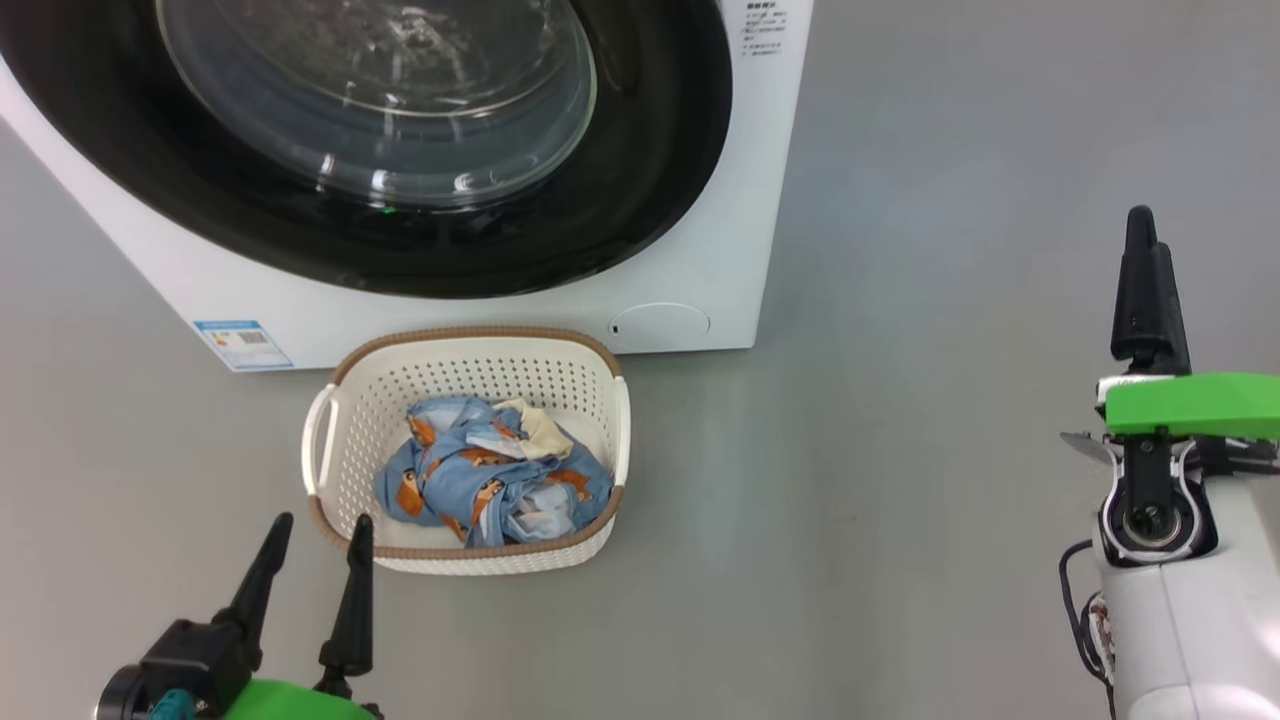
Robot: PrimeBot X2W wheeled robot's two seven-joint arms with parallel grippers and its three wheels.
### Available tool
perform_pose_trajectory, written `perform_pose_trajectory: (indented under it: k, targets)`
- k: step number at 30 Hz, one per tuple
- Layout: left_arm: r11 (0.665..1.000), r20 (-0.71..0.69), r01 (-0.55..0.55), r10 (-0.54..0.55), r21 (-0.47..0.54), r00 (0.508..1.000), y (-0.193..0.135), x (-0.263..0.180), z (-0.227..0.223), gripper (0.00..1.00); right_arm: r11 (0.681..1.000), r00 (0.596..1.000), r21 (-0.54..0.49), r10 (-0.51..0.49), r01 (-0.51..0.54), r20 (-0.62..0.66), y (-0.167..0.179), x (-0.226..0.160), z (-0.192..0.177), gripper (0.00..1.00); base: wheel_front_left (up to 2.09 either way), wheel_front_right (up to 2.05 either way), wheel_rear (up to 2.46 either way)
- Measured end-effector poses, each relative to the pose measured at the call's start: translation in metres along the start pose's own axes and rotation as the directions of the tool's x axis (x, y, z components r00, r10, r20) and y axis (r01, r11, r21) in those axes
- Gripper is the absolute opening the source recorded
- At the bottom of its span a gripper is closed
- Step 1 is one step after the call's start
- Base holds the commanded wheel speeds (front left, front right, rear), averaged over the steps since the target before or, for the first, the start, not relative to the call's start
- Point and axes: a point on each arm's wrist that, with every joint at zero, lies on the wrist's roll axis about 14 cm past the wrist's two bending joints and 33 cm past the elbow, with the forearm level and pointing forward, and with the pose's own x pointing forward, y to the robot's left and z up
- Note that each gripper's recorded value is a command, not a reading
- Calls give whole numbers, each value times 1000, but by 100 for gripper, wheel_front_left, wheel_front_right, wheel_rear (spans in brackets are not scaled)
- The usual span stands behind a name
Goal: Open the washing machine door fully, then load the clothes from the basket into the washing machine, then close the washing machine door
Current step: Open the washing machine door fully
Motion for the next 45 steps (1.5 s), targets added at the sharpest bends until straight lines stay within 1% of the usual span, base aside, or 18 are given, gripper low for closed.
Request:
perform_pose_trajectory:
  k: [2, 3, 4, 5, 6, 7, 8, 9, 10, 16, 19, 20, 22, 29, 33, 39, 42, 45]
  targets:
    - [1000, 1, -2, 2, -1, 1000, 1, 2, 0, 100, 998, 1000, 54, -9, 10, -19, -1, 5, -6, 100, 0, 0, 0]
    - [1000, -2, -4, 4, -1, 1000, 2, 2, -1, 100, 997, 1000, 77, -12, 14, -28, -1, 8, -10, 97, 0, 0, 0]
    - [1000, -4, -8, 7, -2, 1000, 2, 2, -1, 100, 994, 999, 106, -19, 23, -34, -2, 10, -12, 88, 0, 0, 0]
    - [1000, -1, -9, 9, -1, 1000, 3, 4, 0, 100, 990, 999, 140, -28, 33, -38, -4, 13, -13, 73, 0, 0, 0]
    - [1000, 2, -11, 11, 0, 1000, 4, 5, 1, 100, 984, 998, 173, -37, 44, -44, -6, 16, -16, 46, 0, 0, 0]
    - [1000, 4, -12, 12, 1, 1000, 4, 6, 1, 100, 978, 998, 204, -43, 54, -55, -7, 19, -19, 40, 0, 0, 0]
    - [1000, 5, -13, 13, 2, 1000, 5, 7, 2, 100, 972, 997, 228, -48, 62, -68, -9, 21, -23, 30, 0, 0, 0]
    - [1000, 7, -14, 14, 2, 1000, 5, 9, 2, 100, 964, 996, 255, -52, 71, -79, -9, 24, -26, 13, 0, 0, 0]
    - [1000, 7, -17, 17, 2, 1000, 6, 9, 2, 100, 957, 994, 279, -55, 78, -92, -10, 26, -30, 0, 0, 0, 0]
    - [999, -10, -37, 36, -16, 999, 12, 10, -4, 100, 925, 984, 368, -31, 95, -175, -3, 43, -54, 0, 0, 0, 0]
    - [999, -21, -42, 42, -18, 999, 13, 11, -8, 100, 908, 974, 404, -19, 113, -228, -1, 49, -66, 0, 0, 0, 0]
    - [999, -24, -44, 44, -20, 999, 14, 12, -9, 100, 895, 965, 427, -16, 130, -260, -2, 54, -74, 0, 0, 0, 0]
    - [999, -19, -43, 43, -28, 999, 13, 16, -8, 100, 886, 959, 443, -8, 138, -284, 0, 61, -80, 0, 0, 0, 0]
    - [998, -13, -36, 36, -41, 999, 10, 29, -9, 100, 892, 933, 436, 49, 119, -355, 13, 89, -94, 0, 0, 0, 0]
    - [998, -14, -31, 31, -55, 999, 7, 38, -11, 100, 886, 895, 448, 100, 118, -434, 24, 100, -117, 0, 0, 0, 0]
    - [998, -13, -27, 26, -59, 1000, 7, 51, -13, 100, 889, 866, 446, 140, 103, -479, 35, 125, -133, 0, 0, 0, 0]
    - [998, -22, -24, 23, -61, 999, 7, 54, -17, 100, 884, 833, 453, 159, 120, -530, 40, 130, -151, 0, 0, 0, 0]
    - [997, -24, -16, 14, -71, 1000, 4, 58, -19, 100, 894, 805, 432, 168, 119, -569, 46, 137, -164, 0, 0, 0, 0]
